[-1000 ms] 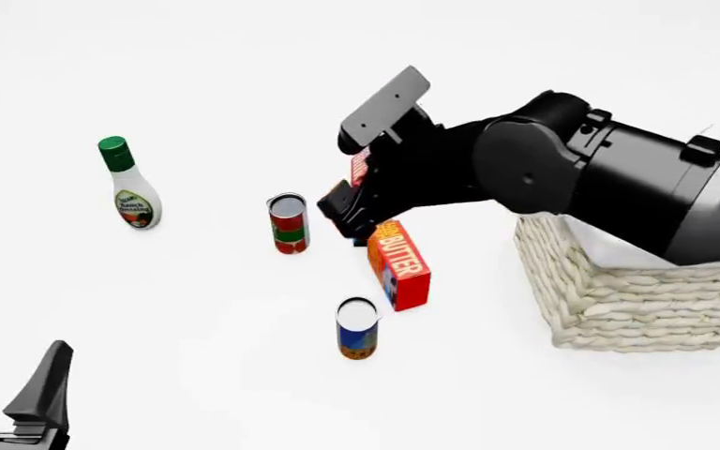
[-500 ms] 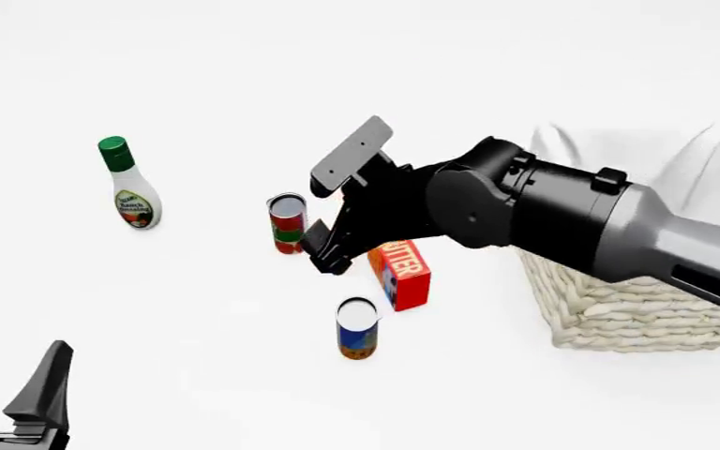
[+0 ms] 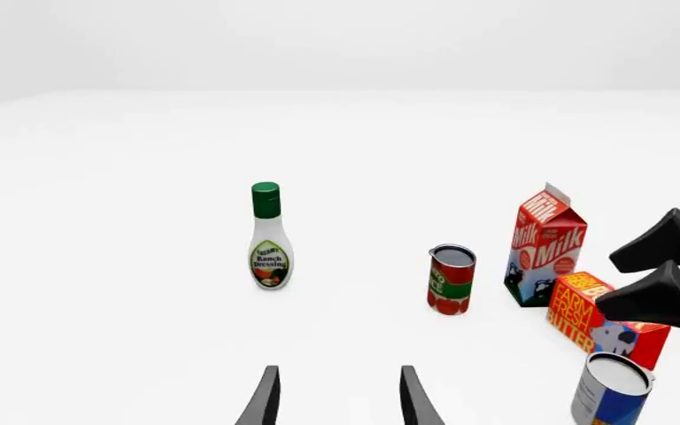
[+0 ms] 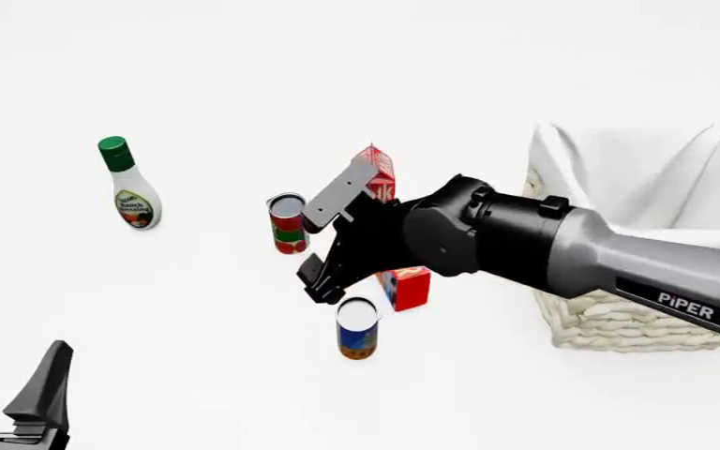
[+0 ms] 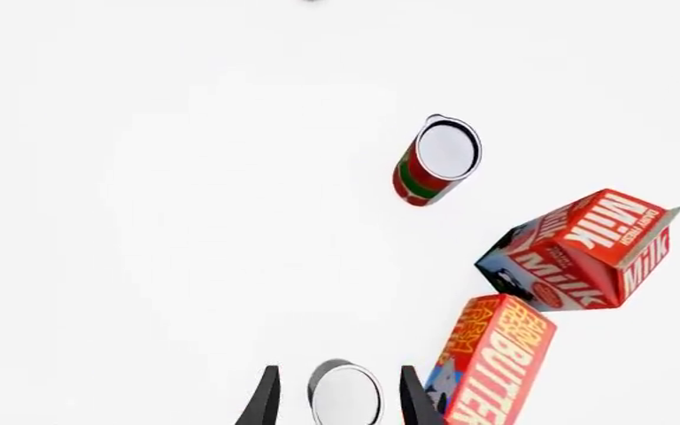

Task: Pick the alphabet soup and place it in the basket.

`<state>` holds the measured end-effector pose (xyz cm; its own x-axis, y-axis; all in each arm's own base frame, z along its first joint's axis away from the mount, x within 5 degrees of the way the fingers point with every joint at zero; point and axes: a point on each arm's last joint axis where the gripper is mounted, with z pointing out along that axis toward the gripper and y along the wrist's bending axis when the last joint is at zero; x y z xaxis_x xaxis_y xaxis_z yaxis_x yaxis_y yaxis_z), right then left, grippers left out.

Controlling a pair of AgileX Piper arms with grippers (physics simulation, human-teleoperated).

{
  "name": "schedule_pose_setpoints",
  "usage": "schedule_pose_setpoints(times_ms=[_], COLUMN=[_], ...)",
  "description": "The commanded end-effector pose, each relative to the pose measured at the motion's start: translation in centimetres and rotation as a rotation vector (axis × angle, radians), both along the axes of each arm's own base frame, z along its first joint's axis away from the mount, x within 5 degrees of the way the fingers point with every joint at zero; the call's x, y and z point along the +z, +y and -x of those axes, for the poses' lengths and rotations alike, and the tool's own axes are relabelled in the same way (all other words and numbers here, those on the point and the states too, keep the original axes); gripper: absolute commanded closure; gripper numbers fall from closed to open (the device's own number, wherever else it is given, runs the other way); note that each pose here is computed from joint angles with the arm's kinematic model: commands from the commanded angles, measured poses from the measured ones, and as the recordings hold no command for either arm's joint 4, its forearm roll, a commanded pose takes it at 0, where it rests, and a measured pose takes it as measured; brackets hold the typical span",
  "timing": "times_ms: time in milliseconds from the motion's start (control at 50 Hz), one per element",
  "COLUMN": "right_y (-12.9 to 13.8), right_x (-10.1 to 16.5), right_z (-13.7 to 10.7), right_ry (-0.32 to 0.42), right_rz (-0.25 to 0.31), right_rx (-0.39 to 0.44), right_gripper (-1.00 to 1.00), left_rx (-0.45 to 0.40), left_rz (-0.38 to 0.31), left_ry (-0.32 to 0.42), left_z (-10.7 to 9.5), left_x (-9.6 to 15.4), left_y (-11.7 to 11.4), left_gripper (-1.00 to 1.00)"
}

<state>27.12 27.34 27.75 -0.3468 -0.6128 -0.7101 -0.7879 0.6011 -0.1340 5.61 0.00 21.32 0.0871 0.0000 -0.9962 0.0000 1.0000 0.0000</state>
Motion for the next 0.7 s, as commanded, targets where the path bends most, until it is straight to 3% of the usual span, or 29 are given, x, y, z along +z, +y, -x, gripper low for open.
schedule_pose_setpoints(times_ms=[20,700], right_y=[0.2,-0.2], right_x=[-1.7,-4.6], right_z=[-0.3,-1.2], right_ry=[0.021,0.043], right_rz=[0.025,0.051], right_rx=[0.002,-0.020], right_gripper=[-1.00,-1.00], left_rx=[0.000,0.000], left_rz=[0.000,0.000], left_ry=[0.000,0.000], left_z=[0.0,0.0], left_x=[0.0,0.0], left_y=[0.0,0.0], left_gripper=[-1.00,-1.00])
